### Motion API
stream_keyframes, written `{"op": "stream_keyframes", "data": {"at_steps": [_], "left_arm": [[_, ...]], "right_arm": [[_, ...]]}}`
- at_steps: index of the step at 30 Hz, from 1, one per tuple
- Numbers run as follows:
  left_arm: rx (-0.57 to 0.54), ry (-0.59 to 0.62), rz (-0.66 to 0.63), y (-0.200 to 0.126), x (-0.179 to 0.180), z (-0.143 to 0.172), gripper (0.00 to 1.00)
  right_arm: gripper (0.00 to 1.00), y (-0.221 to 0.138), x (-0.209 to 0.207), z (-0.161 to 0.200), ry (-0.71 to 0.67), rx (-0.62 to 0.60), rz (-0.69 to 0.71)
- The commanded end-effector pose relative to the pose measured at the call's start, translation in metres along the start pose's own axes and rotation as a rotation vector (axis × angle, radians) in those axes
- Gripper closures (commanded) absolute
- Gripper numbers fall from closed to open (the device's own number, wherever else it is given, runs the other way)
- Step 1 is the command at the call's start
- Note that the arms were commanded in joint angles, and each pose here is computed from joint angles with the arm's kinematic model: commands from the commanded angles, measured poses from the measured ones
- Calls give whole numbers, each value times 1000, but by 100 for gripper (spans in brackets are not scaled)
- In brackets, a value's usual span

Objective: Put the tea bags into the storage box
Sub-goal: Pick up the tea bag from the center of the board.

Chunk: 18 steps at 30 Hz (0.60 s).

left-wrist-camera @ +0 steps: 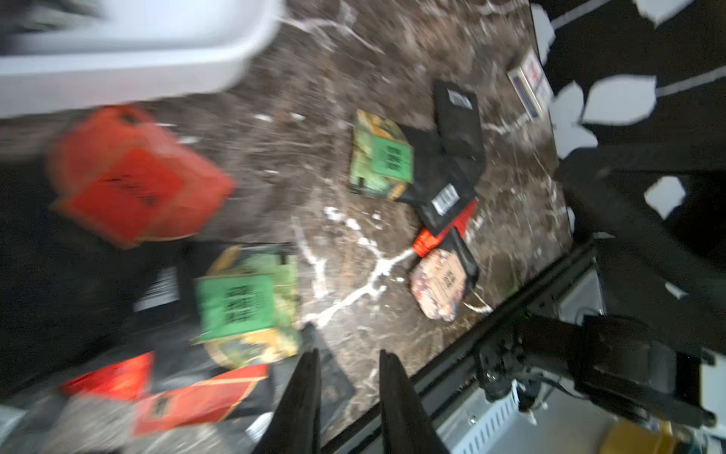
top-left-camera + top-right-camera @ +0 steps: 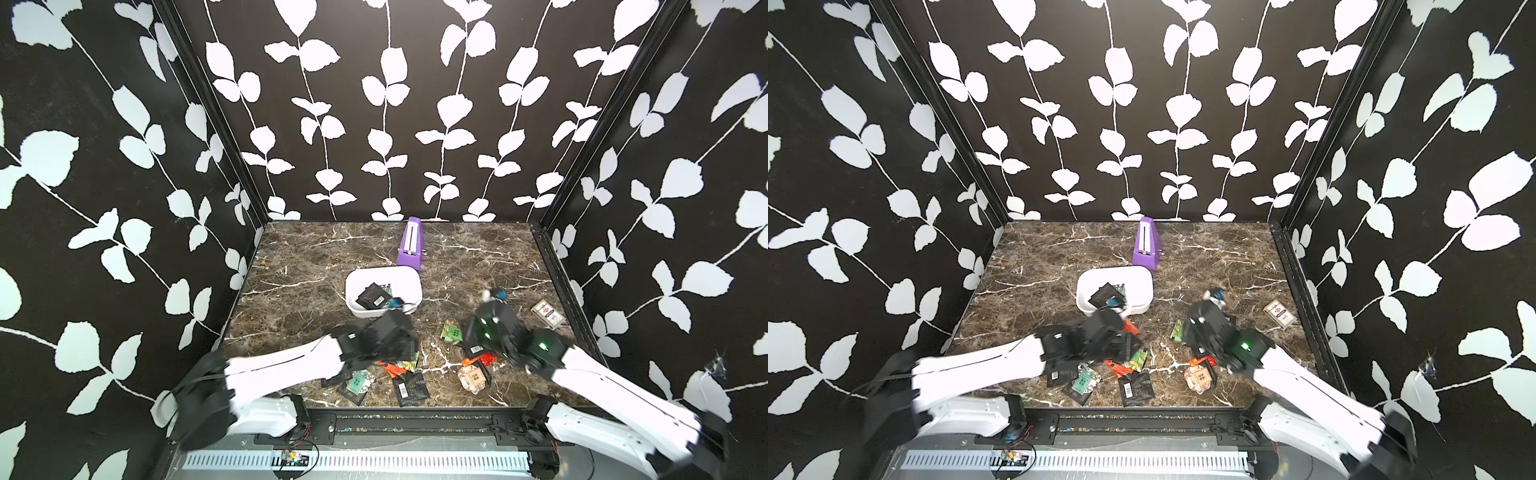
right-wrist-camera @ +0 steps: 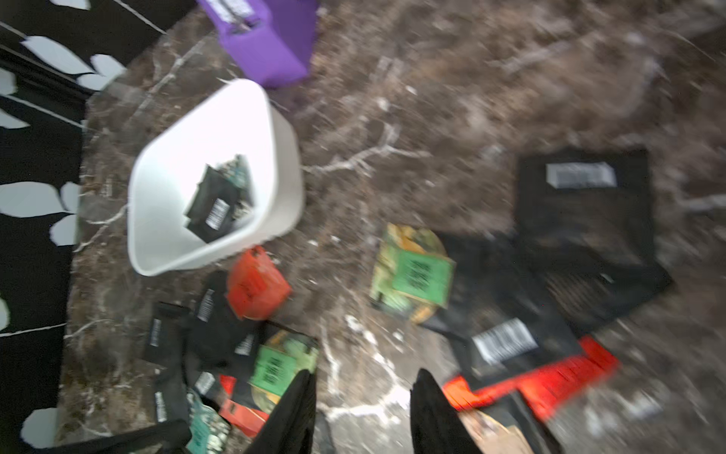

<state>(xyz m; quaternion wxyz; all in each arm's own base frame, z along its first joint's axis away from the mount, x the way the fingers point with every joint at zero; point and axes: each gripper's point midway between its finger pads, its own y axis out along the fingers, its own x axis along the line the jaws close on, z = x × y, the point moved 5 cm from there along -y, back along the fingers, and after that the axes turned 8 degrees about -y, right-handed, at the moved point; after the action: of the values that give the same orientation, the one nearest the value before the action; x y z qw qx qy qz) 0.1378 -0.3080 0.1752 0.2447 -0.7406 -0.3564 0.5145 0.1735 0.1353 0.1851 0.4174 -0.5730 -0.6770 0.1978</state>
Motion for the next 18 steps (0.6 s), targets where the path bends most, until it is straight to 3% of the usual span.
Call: {"op": "stream_keyframes", "data": {"at_steps": [1, 7, 18], "left_arm": [[93, 72, 115, 17, -39, 11, 77], [237, 46, 142, 58, -54, 33, 82], [309, 10, 127, 83, -50, 44, 82]], "right_arm": [[58, -3, -37, 26, 38, 44, 123], [57, 3, -64, 56, 45, 124, 193], [57, 22, -82, 89, 82, 210, 214]]}}
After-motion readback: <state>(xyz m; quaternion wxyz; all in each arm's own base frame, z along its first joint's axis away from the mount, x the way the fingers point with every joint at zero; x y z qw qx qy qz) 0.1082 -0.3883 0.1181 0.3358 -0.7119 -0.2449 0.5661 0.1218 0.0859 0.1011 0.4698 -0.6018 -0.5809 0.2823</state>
